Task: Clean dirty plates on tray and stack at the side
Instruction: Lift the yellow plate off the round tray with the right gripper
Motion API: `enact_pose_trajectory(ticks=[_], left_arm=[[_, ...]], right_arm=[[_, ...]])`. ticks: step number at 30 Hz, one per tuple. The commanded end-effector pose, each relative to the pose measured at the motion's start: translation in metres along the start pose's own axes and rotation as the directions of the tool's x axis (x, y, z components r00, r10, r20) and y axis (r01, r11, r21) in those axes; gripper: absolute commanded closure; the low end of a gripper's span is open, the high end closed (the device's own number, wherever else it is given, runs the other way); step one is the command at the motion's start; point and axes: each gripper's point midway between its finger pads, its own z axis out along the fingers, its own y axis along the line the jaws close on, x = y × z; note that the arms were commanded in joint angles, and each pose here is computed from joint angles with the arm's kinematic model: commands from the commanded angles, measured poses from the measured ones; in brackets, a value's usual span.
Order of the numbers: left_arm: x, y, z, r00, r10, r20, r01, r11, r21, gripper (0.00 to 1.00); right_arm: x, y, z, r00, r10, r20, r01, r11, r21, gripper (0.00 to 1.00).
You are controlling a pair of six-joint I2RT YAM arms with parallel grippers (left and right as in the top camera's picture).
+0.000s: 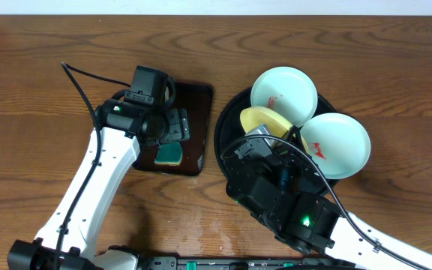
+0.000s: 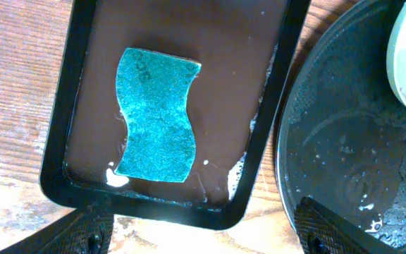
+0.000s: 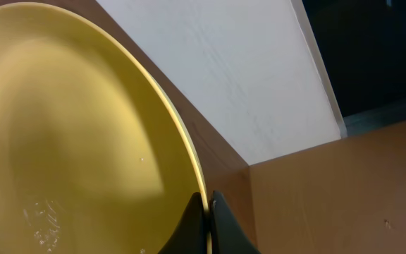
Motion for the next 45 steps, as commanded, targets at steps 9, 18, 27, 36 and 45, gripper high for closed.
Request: enact_pose_trajectory(ticks=[9, 18, 27, 36, 45], left_arm=[[-0.005, -0.001, -0.004, 1.000, 0.008, 0.012, -0.008, 1.000, 0.002, 0.17], [-0.005, -0.001, -0.004, 1.000, 0.008, 0.012, -0.008, 1.000, 0.002, 0.17], [-0.005, -0.001, -0.004, 1.000, 0.008, 0.013, -0.008, 1.000, 0.002, 0.17], [-0.005, -0.001, -0.004, 1.000, 0.008, 0.012, -0.008, 1.000, 0.002, 0.17], [-0.005, -0.001, -0.004, 1.000, 0.008, 0.012, -0.008, 1.000, 0.002, 0.17]], right_arm=[[-0.007, -0.013, -0.004, 1.000, 0.028, 0.011, -0.028, 0.999, 0.031, 0.99], [0.006, 0.002, 0.017, 0.975, 0.215, -0.062, -0.219, 0.974, -0.064, 0.99], [0.021, -0.014, 0.028, 0.969, 0.223, -0.110, -0.220, 0.975, 0.034, 0.99], [0.018, 0.008, 0.028, 0.918, 0.374, -0.134, -0.385, 0.920, -0.070, 0.99], [0.064, 0.009, 0.077, 0.548, 0.707, -0.447, -0.818, 0.566, -0.108, 0.99]])
